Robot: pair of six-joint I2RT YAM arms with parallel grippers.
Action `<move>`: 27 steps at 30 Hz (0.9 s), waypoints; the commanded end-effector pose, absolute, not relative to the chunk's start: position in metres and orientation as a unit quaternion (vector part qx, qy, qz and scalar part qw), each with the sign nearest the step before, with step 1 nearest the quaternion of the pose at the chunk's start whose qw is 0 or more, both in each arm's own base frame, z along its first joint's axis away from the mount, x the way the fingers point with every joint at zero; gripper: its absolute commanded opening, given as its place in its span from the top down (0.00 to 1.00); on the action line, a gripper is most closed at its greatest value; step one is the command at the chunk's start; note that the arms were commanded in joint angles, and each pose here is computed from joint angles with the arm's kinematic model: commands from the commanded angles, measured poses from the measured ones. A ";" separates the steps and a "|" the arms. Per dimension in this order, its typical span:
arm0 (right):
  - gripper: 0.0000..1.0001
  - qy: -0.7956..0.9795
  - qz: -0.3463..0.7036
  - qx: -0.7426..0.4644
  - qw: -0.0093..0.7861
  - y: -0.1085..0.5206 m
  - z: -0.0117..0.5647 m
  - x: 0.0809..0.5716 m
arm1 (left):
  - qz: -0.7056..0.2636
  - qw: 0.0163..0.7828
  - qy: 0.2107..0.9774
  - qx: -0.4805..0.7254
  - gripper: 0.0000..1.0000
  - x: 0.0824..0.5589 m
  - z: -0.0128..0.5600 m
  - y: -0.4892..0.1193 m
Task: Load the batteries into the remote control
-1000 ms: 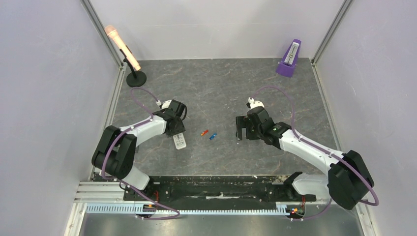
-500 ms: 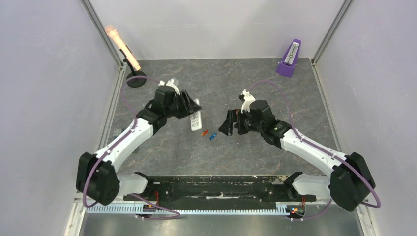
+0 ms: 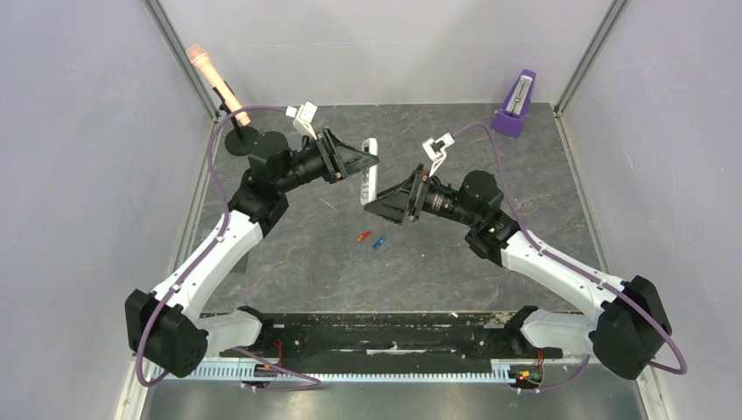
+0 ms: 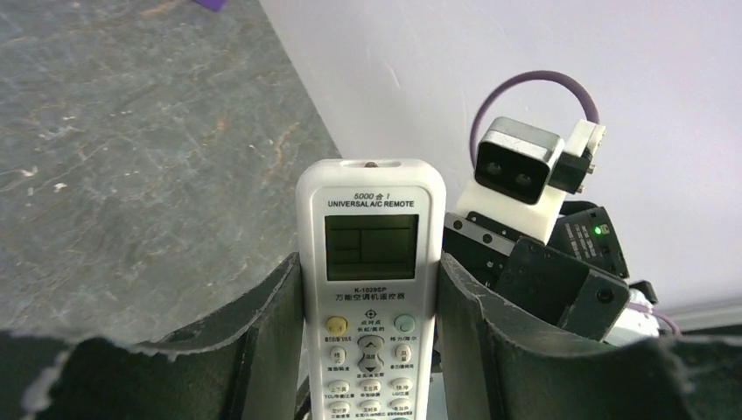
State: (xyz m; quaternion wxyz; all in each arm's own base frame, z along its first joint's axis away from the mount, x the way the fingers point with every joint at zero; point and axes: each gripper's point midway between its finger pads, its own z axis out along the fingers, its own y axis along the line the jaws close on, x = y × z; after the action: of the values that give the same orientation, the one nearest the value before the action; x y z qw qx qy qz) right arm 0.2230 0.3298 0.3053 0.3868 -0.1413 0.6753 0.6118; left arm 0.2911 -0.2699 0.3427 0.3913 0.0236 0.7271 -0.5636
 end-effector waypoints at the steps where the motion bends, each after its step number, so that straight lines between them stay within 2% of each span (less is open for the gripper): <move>1: 0.02 0.606 0.671 -0.156 0.397 0.338 0.357 0.212 | -0.623 0.398 0.670 0.068 0.98 0.267 0.395 -0.276; 6: 0.01 0.597 0.689 -0.140 0.385 0.346 0.361 0.218 | -0.649 0.391 0.646 0.089 0.98 0.256 0.410 -0.278; 7: 0.07 0.594 0.694 -0.139 0.383 0.347 0.362 0.219 | -0.654 0.391 0.641 0.094 0.98 0.254 0.413 -0.278; 12: 0.15 0.566 0.720 -0.127 0.380 0.344 0.371 0.214 | -0.666 0.380 0.633 0.109 0.98 0.249 0.415 -0.281; 16: 0.30 0.565 0.724 -0.123 0.376 0.344 0.369 0.214 | -0.675 0.373 0.626 0.112 0.98 0.247 0.415 -0.283; 22: 0.47 0.580 0.711 -0.126 0.377 0.346 0.360 0.217 | -0.674 0.371 0.629 0.109 0.97 0.249 0.411 -0.283; 24: 0.51 0.590 0.700 -0.131 0.381 0.347 0.356 0.219 | -0.672 0.371 0.632 0.107 0.90 0.251 0.409 -0.284; 27: 0.54 0.616 0.666 -0.138 0.398 0.349 0.347 0.227 | -0.658 0.381 0.641 0.103 0.61 0.255 0.405 -0.282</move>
State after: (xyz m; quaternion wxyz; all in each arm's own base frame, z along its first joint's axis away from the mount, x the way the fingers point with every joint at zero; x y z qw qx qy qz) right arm 0.2201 0.3463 0.3544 0.3680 -0.1140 0.5921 0.7078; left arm 0.2591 -0.2831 0.3940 0.3720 0.0939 0.6509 -0.6551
